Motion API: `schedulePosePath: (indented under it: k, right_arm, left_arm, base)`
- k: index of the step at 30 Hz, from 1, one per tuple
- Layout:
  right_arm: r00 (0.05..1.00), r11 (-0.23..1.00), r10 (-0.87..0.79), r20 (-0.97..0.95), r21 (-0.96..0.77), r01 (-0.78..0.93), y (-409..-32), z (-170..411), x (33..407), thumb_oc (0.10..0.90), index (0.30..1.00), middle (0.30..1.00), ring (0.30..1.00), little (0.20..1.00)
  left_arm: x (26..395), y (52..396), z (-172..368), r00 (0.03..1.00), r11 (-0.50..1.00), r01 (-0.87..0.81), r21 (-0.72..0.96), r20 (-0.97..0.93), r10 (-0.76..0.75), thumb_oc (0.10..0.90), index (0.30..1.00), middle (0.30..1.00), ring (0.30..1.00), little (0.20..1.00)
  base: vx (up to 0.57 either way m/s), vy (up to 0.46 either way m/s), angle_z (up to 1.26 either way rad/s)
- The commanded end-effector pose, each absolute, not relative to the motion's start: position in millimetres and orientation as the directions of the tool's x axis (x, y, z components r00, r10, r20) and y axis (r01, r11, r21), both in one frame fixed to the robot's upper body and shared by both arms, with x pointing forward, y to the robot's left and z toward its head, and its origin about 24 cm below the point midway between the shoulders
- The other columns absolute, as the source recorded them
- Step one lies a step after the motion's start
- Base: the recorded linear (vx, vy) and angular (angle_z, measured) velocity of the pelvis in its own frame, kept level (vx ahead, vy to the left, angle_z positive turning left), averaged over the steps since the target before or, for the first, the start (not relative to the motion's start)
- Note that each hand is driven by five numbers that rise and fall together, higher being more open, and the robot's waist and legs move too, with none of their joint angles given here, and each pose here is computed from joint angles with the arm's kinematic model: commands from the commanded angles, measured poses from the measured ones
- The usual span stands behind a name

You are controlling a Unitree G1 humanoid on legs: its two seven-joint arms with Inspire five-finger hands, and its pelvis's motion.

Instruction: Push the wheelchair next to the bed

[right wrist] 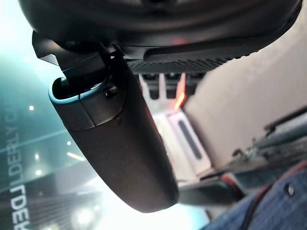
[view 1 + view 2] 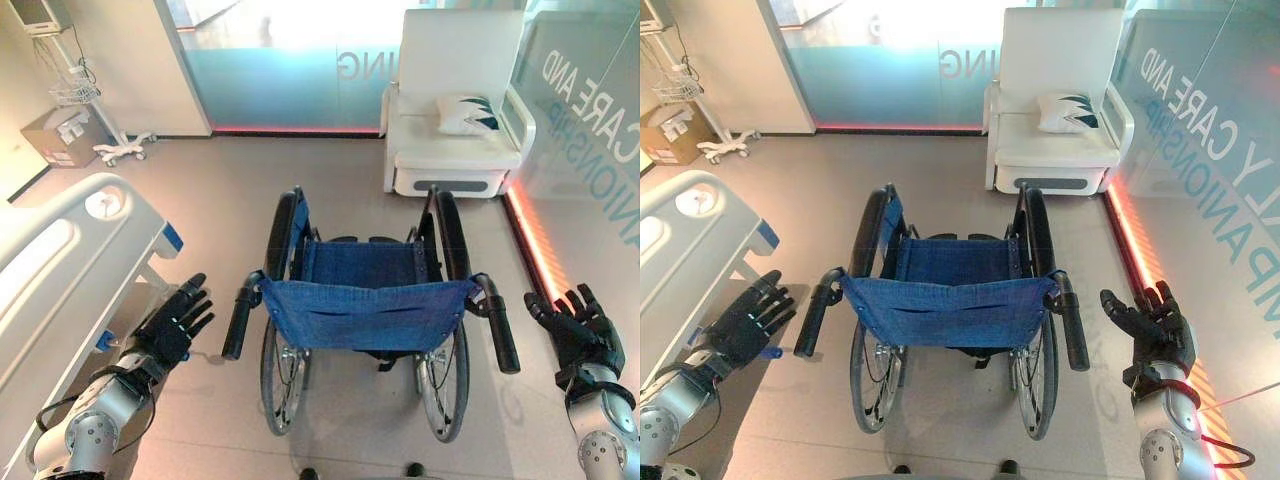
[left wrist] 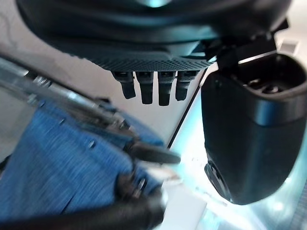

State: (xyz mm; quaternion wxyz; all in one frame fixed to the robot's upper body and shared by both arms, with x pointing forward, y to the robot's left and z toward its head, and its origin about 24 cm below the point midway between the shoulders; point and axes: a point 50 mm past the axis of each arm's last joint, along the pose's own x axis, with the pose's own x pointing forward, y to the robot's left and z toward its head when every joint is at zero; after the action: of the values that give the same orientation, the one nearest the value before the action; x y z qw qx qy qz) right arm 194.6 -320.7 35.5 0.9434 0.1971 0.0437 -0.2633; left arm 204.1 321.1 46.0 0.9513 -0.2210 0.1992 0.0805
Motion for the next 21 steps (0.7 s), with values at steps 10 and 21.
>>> schedulePosePath:
  k: [10, 21]
  right_arm:
    - [0.881, 0.865, -0.418, 0.222, 0.394, 0.311, -346.4, 131.1, 206.8, 0.800, 0.900, 0.900, 0.900, 0.900]
    - [0.879, 0.868, -0.433, 0.200, 0.353, 0.348, -350.7, 129.7, 201.3, 0.800, 0.900, 0.900, 0.900, 0.900]
  left_arm:
    - [216.7, 359.0, 139.7, 0.958, 0.993, 0.007, 0.116, -0.286, 0.027, 0.800, 0.900, 0.900, 0.900, 0.900]
    - [216.9, 333.9, 183.8, 0.966, 0.973, 0.210, 0.092, -0.176, -0.191, 0.800, 0.900, 0.900, 0.900, 0.900]
  base:
    - [0.00, 0.000, 0.00]
    - [0.00, -0.001, 0.01]
